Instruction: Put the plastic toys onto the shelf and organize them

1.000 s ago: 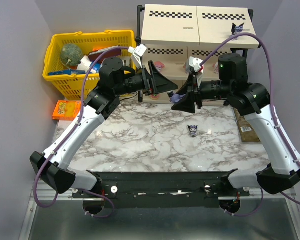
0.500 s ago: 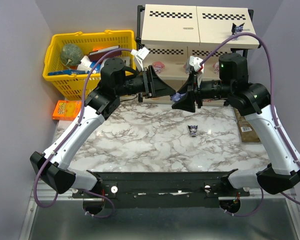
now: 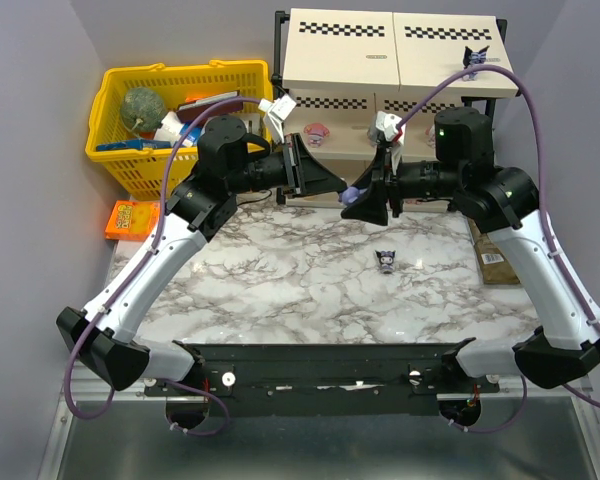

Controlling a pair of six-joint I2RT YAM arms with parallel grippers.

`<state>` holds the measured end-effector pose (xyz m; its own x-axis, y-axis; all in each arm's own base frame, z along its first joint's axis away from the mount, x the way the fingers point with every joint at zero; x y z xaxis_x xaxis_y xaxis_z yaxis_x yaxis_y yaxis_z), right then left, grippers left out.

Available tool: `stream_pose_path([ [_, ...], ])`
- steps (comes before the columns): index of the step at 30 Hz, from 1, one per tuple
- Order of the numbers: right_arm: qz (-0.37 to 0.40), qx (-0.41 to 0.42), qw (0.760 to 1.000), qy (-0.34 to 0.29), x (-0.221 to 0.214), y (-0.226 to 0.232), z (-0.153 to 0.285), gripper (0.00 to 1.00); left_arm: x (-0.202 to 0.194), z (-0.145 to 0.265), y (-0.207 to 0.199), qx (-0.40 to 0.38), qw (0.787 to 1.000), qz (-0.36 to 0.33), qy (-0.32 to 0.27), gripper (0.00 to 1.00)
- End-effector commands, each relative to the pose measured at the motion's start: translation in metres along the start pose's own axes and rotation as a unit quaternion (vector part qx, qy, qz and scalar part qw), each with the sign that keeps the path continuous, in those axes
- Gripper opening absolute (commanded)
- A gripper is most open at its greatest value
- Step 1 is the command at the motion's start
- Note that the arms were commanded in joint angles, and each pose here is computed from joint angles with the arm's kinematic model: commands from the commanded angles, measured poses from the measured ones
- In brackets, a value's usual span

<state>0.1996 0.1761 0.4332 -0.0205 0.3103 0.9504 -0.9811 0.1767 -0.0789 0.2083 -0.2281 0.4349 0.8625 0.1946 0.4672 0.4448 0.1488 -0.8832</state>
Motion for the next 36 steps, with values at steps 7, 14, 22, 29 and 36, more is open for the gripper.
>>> stream_pose_path([
  [7, 0.040, -0.078, 0.991, -0.101, 0.026, 0.002, 0.012, 0.82, 0.007, 0.007, -0.029, -0.029, 0.998, 0.037, -0.047, 0.00],
  [14, 0.073, -0.160, 0.957, -0.229, 0.059, 0.010, 0.036, 1.00, 0.026, 0.012, -0.062, -0.090, 0.984, 0.089, -0.123, 0.00],
  [22, 0.023, -0.149, 0.936, -0.318, 0.089, 0.008, 0.037, 1.00, 0.033, 0.027, -0.088, -0.170, 0.956, 0.140, -0.192, 0.00],
  [29, 0.031, -0.097, 0.925, -0.366, 0.098, 0.003, 0.024, 0.90, 0.033, 0.039, -0.097, -0.193, 0.939, 0.159, -0.236, 0.00],
  [36, 0.043, -0.053, 0.923, -0.379, 0.106, 0.003, 0.015, 0.86, 0.032, 0.041, -0.093, -0.190, 0.933, 0.164, -0.257, 0.00],
])
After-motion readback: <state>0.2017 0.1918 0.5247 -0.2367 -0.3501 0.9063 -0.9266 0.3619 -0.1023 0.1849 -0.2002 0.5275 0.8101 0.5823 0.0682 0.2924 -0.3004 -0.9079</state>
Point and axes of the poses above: each gripper's point midway between its finger pads, its own z axis back along the fingers, its own y axis along the line the jaws close on, x = y × z, the point moved 10 cm from there along z, back along the fingers, and after that the axes turned 9 degrees about z, right-handed, at the moved point
